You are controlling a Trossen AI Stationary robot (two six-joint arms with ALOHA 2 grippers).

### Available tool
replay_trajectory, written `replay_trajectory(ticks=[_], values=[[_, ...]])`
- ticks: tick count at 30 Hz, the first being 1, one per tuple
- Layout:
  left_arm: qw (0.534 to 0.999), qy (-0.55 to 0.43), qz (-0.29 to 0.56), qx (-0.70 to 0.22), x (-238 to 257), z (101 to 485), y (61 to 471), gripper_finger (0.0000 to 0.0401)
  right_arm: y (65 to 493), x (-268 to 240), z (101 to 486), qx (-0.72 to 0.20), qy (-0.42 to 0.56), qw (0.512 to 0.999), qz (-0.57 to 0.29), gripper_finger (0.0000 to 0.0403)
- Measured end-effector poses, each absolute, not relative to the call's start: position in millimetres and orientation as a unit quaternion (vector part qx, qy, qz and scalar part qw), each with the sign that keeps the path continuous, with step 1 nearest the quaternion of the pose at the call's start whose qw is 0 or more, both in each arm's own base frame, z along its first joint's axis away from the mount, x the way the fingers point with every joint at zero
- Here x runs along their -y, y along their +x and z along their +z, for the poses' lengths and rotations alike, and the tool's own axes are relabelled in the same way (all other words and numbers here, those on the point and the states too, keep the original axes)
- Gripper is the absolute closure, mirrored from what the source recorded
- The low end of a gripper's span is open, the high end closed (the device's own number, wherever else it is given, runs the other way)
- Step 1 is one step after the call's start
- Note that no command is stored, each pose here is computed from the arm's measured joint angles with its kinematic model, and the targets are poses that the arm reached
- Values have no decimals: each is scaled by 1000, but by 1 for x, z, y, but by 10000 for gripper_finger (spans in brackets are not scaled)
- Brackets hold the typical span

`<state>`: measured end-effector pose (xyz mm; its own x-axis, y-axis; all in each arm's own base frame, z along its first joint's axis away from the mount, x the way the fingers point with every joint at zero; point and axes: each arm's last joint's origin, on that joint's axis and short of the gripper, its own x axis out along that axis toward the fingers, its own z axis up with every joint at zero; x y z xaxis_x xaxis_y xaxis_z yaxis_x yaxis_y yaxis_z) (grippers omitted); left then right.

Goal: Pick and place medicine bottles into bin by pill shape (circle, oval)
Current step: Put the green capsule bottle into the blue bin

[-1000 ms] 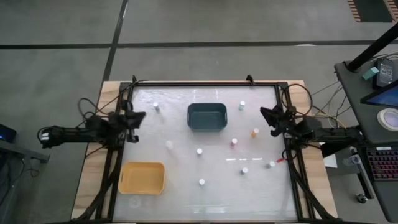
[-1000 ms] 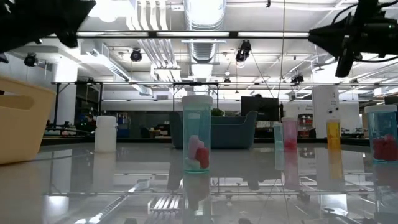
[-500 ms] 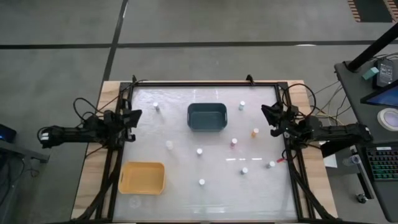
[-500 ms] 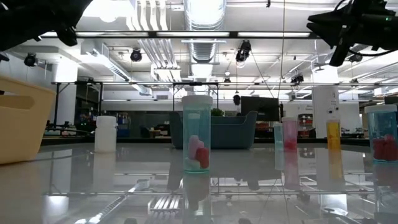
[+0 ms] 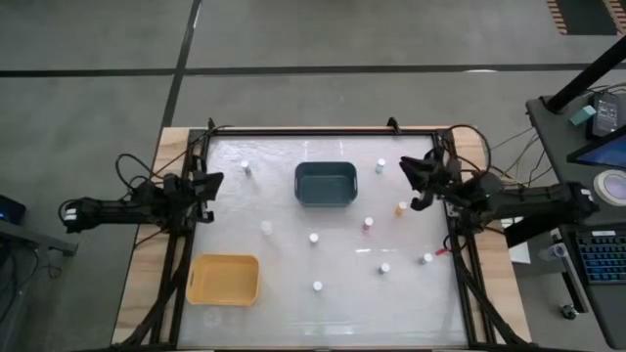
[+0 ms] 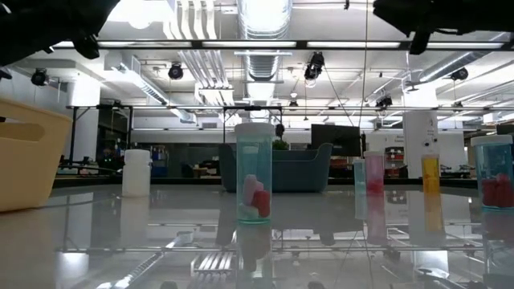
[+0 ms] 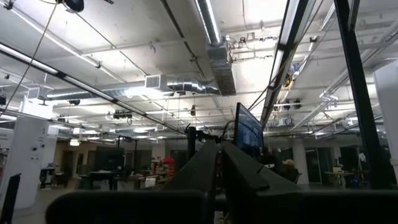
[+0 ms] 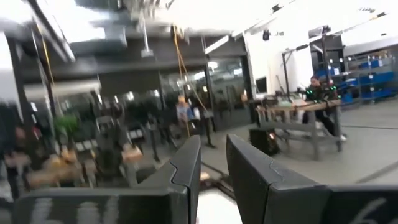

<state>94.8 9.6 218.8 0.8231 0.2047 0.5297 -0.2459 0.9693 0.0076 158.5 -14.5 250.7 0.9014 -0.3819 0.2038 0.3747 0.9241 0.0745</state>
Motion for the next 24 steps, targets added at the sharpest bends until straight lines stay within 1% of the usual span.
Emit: replay_trajectory(ticks=[10,13,18,20,24], values=[[956,50,121,262,-10,217,96,395,200,15,256,16,-61,980,-191,335],[949,77,131,276,-10,220,94,395,214,14,260,16,-80,982,-170,335],[944,89,139,286,-10,223,92,395,238,10,250,-29,-85,986,-139,335],[944,89,142,285,-10,223,92,395,248,7,253,-24,-85,987,-135,335],[944,87,150,281,-10,223,93,395,268,3,247,-47,-88,987,-125,335]])
